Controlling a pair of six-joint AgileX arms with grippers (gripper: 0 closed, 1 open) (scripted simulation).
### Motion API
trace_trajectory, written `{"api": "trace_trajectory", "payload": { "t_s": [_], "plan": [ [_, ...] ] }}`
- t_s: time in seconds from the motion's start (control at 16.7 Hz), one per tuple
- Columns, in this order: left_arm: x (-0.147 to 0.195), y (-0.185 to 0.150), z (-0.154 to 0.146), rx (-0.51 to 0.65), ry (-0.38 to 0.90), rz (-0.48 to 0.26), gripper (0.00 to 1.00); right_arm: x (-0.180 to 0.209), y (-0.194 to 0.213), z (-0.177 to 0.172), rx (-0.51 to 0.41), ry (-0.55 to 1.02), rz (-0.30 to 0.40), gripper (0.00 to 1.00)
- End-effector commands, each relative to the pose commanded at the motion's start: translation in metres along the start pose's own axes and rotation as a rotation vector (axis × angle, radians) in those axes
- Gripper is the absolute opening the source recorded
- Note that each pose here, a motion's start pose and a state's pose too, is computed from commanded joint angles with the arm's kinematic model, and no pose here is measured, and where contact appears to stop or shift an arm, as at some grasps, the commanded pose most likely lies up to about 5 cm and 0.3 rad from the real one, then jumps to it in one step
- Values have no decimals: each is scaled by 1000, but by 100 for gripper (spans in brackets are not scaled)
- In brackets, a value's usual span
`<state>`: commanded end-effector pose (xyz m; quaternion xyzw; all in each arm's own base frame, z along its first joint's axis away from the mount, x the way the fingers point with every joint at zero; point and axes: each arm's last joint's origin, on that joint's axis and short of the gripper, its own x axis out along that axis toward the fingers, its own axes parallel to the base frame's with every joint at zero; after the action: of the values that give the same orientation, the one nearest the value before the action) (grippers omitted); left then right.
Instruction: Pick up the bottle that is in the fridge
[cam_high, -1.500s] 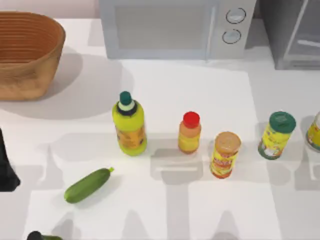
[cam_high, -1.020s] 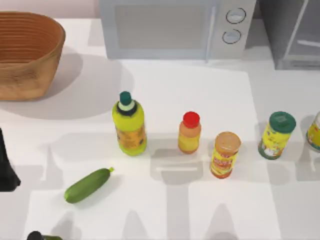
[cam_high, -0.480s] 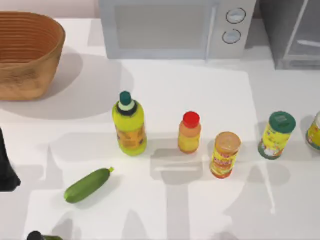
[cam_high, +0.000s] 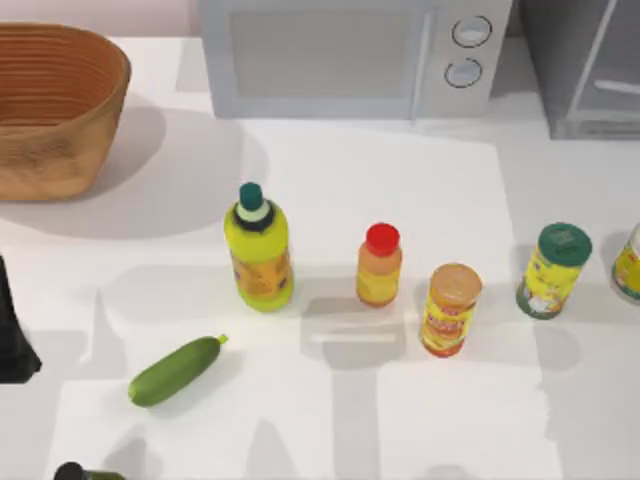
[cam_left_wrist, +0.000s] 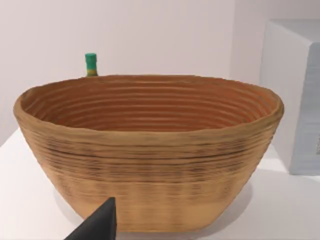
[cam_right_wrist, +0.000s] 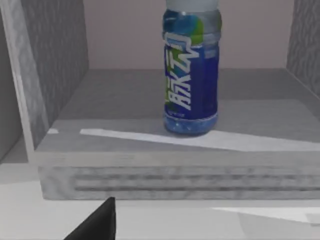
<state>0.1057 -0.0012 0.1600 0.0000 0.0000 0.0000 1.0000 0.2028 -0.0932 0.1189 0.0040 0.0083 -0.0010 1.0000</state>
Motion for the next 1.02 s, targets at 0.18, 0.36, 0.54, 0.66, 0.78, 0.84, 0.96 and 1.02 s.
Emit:
{"api": "trace_trajectory", "payload": {
  "t_s": [0.18, 0.36, 0.54, 0.66, 0.78, 0.84, 0.96, 1.02],
  "plan": [
    [0, 0, 0, 0, 0, 0, 100, 2, -8, -8, -6, -13, 2, 100],
    [0, 0, 0, 0, 0, 0, 100, 2, -9, -9, -8, -17, 2, 100],
    [0, 0, 0, 0, 0, 0, 100, 2, -8, -9, -6, -13, 4, 100],
    [0, 0, 0, 0, 0, 0, 100, 5, -9, -10, -6, -11, 4, 100],
    [0, 0, 0, 0, 0, 0, 100, 20, -12, -12, -7, -5, -1, 100],
    [0, 0, 0, 0, 0, 0, 100, 31, -14, -13, -9, -3, -3, 100],
    [0, 0, 0, 0, 0, 0, 100, 61, -18, -14, -12, -2, -8, 100],
    [0, 0, 0, 0, 0, 0, 100, 80, -20, -14, -15, -5, -9, 100]
  ]
}}
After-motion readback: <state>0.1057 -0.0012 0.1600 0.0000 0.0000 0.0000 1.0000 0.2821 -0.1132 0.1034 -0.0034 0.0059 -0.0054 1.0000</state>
